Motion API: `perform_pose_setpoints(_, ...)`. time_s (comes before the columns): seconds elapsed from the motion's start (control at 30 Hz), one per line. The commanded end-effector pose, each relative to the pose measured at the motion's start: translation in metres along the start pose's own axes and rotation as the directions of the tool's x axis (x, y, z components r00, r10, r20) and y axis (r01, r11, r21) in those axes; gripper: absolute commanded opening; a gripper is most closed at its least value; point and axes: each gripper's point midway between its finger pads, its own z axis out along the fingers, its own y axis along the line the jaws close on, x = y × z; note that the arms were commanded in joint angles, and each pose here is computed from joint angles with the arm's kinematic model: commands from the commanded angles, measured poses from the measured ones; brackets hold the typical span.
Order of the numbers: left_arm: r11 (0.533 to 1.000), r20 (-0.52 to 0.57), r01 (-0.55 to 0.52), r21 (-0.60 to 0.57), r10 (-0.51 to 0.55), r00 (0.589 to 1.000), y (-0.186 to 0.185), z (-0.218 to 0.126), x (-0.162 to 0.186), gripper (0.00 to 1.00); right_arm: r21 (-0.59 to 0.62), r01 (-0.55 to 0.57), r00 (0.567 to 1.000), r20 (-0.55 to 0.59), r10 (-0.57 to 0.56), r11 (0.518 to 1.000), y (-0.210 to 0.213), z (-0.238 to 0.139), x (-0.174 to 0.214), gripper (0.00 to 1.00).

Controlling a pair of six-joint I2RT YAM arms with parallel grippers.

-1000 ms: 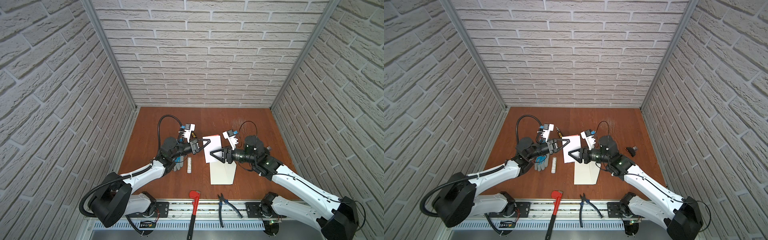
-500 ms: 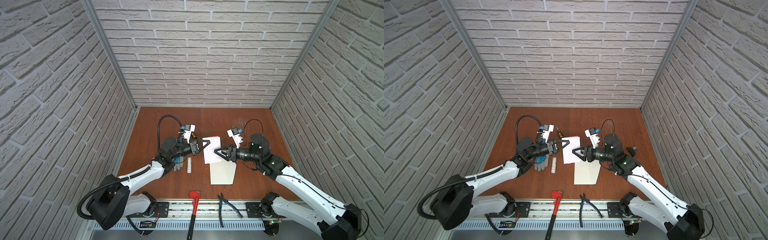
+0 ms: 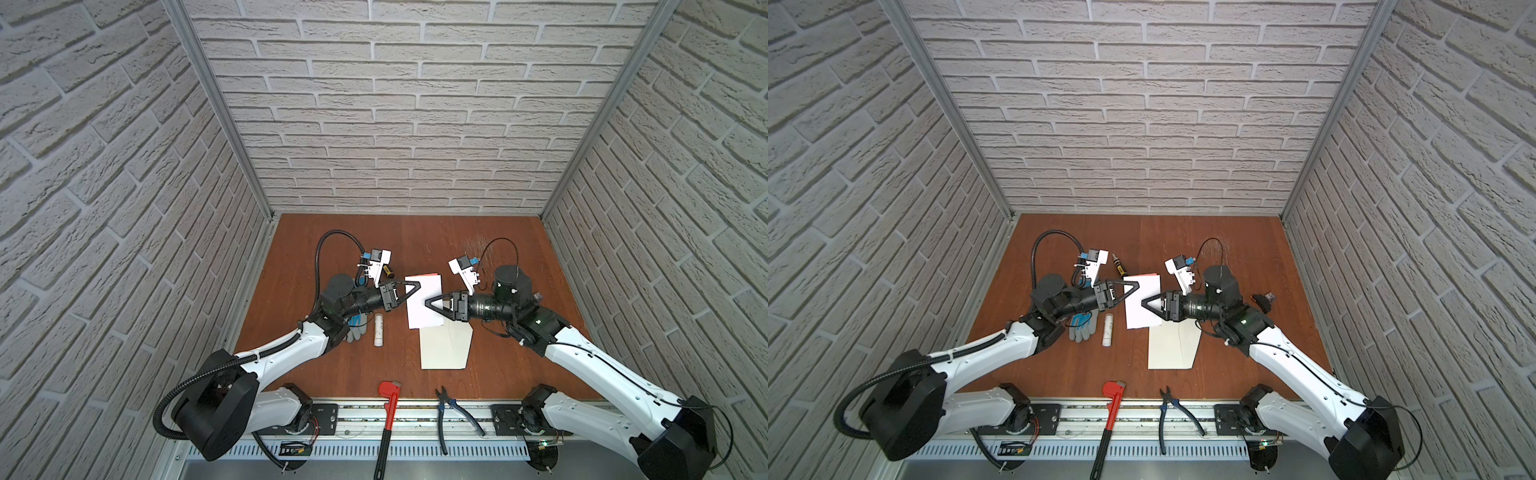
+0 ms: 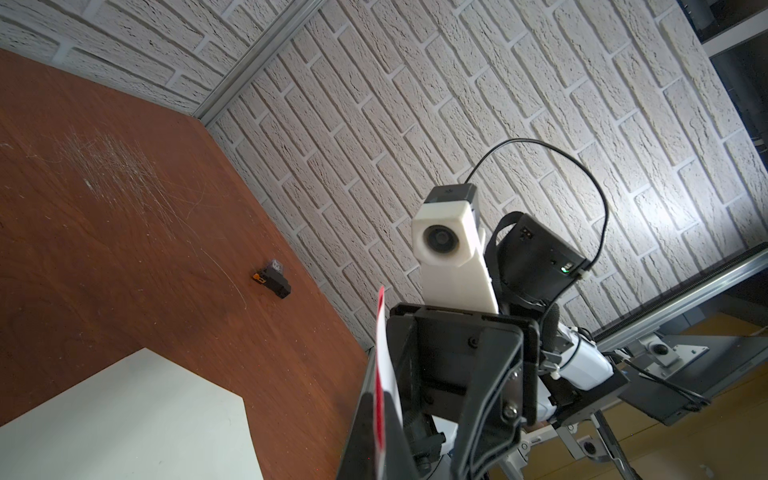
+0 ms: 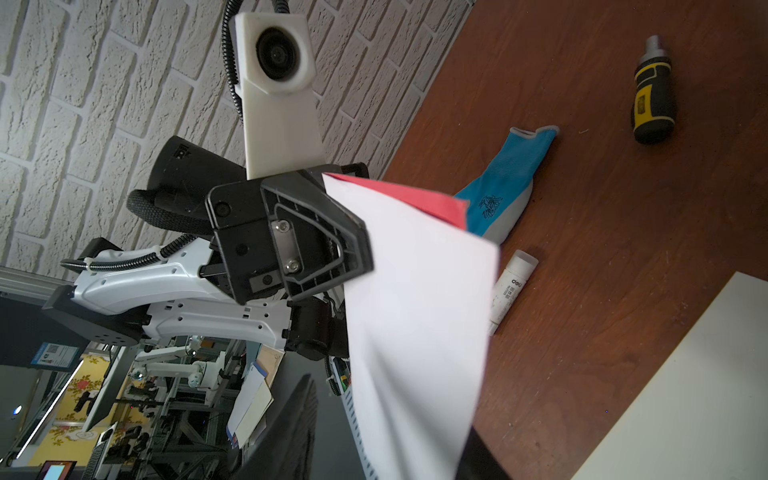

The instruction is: Place the letter into the envelope and seal it

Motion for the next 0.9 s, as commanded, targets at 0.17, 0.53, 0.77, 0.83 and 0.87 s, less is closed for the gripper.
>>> perform_pose_setpoints(0.17, 0.997, 0.005, -0.052, 0.051, 0.052, 0.999, -0.013, 0.002, -0.004, 0.0, -0.071, 0.04, 0.999, 0.034, -0.038, 0.997, 0.019, -0.001, -0.013, 0.37)
perform_pose_setpoints(0.53, 0.997, 0.01, -0.051, 0.063, 0.051, 0.999, -0.016, 0.003, -0.004, 0.0, -0.088, 0.01, 1.0, 0.02, -0.008, 0.996, 0.014, 0.007, -0.012, 0.35)
perform_pose_setpoints(0.77, 0.997, 0.006, -0.048, 0.067, 0.048, 0.999, -0.015, 0.005, -0.002, 0.0, -0.111, -0.023, 1.0, -0.008, 0.022, 0.994, 0.012, 0.017, -0.006, 0.32)
perform_pose_setpoints(0.83, 0.996, 0.008, -0.048, 0.07, 0.048, 0.999, -0.015, 0.006, -0.002, 0.0, -0.11, -0.027, 1.0, -0.013, 0.026, 0.994, 0.01, 0.019, -0.005, 0.3)
perform_pose_setpoints(0.87, 0.996, 0.01, -0.048, 0.072, 0.048, 0.999, -0.016, 0.006, -0.003, 0.0, -0.112, -0.024, 1.0, -0.012, 0.023, 0.993, 0.011, 0.018, -0.005, 0.29)
